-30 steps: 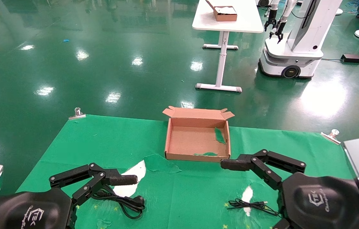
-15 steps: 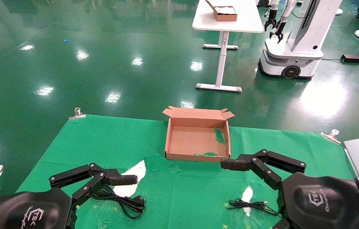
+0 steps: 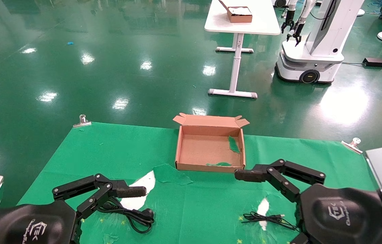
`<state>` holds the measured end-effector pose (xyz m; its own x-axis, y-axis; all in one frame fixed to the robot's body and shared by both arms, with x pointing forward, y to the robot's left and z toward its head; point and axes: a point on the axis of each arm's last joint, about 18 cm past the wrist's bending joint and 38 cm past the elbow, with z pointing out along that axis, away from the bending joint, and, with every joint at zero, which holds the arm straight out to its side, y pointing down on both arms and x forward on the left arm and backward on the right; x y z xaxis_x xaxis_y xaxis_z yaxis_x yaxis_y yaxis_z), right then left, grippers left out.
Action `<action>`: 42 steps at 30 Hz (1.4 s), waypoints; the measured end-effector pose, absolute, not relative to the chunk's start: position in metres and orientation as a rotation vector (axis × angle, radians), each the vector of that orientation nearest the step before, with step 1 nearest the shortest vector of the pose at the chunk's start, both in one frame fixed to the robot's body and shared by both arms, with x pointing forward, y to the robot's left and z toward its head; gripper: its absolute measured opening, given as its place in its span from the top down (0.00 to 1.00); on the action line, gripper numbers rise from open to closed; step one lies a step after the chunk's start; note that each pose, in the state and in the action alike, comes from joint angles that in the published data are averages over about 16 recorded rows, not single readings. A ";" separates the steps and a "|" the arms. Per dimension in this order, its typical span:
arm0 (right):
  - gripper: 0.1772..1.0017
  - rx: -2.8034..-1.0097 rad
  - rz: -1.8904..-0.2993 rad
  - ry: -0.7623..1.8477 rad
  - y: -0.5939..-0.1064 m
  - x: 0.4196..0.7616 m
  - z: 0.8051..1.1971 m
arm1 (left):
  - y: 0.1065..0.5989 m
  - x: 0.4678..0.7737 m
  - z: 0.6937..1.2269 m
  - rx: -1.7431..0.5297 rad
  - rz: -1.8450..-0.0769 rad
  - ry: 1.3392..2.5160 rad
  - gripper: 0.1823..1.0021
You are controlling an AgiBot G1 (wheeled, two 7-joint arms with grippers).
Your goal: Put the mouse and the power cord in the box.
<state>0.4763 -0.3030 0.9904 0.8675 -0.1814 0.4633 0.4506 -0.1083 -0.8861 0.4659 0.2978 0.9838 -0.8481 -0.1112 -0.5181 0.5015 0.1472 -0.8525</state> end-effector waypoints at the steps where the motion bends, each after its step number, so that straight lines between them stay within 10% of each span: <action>1: 0.00 -1.595 -0.541 -0.216 -0.303 0.476 0.990 | 0.298 0.466 0.984 0.372 -1.748 1.966 0.00; 42: 0.00 -1.598 -0.545 -0.213 -0.304 0.477 0.990 | 0.297 0.466 0.983 0.373 -1.747 1.970 0.00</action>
